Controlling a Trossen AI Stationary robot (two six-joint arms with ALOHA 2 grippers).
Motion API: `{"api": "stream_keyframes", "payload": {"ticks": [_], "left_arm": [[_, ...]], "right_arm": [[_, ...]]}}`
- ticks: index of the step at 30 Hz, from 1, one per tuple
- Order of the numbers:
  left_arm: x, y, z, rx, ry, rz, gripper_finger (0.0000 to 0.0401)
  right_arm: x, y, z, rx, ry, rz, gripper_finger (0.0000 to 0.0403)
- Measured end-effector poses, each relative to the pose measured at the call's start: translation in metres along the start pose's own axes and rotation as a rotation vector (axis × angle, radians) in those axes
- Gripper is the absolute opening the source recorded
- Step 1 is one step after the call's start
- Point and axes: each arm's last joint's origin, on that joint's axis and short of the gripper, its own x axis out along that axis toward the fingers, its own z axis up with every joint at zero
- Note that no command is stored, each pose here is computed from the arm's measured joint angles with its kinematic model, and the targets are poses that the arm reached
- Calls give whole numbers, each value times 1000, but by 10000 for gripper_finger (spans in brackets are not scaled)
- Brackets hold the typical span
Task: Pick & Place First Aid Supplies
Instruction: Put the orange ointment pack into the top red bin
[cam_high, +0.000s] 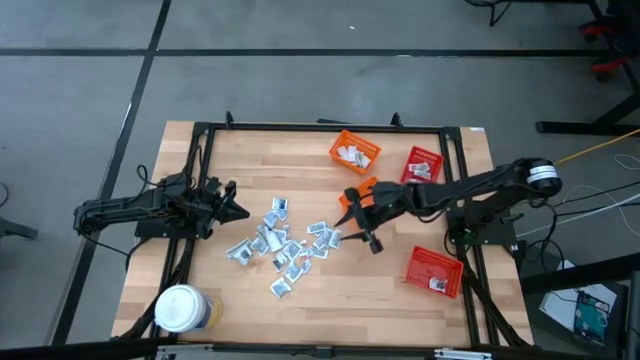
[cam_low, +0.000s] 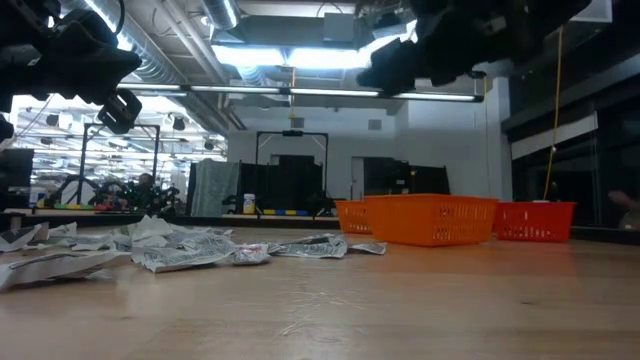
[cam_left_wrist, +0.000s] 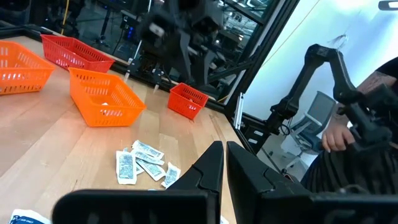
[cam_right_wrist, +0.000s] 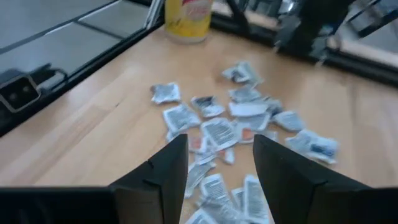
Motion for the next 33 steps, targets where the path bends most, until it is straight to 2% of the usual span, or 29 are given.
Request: {"api": "stream_keyframes", "payload": {"ticks": [9, 21, 28, 33], "left_arm": [[0, 0, 0, 0, 0, 0, 15], [0, 0, 0, 0, 0, 0, 15], [0, 0, 0, 0, 0, 0, 16], [0, 0, 0, 0, 0, 0, 16]], "right_arm": [[26, 16, -21, -35, 96, 79, 180], [44, 17, -40, -16, 148, 95, 180], [66, 17, -55, 0, 177, 103, 180], [89, 9, -51, -3, 193, 64, 180]]}}
